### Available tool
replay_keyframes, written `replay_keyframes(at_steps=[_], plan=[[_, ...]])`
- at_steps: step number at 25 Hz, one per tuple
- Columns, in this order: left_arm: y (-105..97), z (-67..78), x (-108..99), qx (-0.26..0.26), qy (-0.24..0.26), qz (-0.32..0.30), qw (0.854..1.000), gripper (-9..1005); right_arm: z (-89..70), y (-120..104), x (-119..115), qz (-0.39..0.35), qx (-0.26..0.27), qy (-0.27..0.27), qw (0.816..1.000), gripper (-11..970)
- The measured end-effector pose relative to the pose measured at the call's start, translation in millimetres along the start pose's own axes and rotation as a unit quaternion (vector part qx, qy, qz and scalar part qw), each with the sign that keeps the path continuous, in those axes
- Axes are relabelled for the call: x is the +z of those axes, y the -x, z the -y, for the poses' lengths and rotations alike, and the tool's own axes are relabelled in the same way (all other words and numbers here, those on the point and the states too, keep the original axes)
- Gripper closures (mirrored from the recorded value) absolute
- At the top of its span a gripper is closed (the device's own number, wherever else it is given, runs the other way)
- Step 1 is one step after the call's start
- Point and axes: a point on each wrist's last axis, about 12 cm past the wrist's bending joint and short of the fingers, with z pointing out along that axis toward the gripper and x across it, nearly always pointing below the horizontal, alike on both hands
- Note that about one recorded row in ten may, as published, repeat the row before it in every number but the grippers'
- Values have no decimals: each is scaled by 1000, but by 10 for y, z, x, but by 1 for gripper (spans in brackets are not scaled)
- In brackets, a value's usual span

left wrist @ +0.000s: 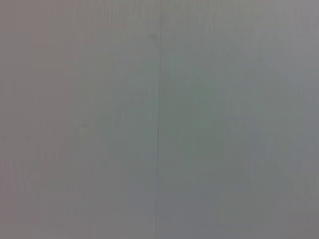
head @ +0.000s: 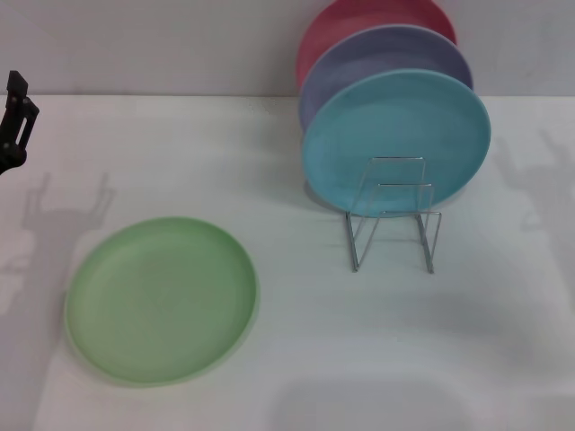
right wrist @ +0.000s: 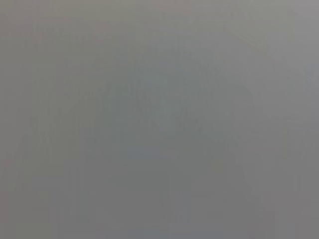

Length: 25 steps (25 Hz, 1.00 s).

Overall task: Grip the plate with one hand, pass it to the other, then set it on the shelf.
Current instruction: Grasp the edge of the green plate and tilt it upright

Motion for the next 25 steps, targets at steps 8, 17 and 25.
replay_keyframes(at_steps=[8, 17, 25], plan=[[0, 13, -2, -1, -2, 0, 1000, 152, 8, -3, -55, -2, -3, -7, 1000, 243], [-3, 18, -5, -2, -1, -1, 1000, 153, -2, -3, -82, -1, 9, -10, 1000, 242], [-7, -30, -12, 19, 2, -2, 1000, 153, -25, 4, -101, 2, 27, -8, 1000, 243]])
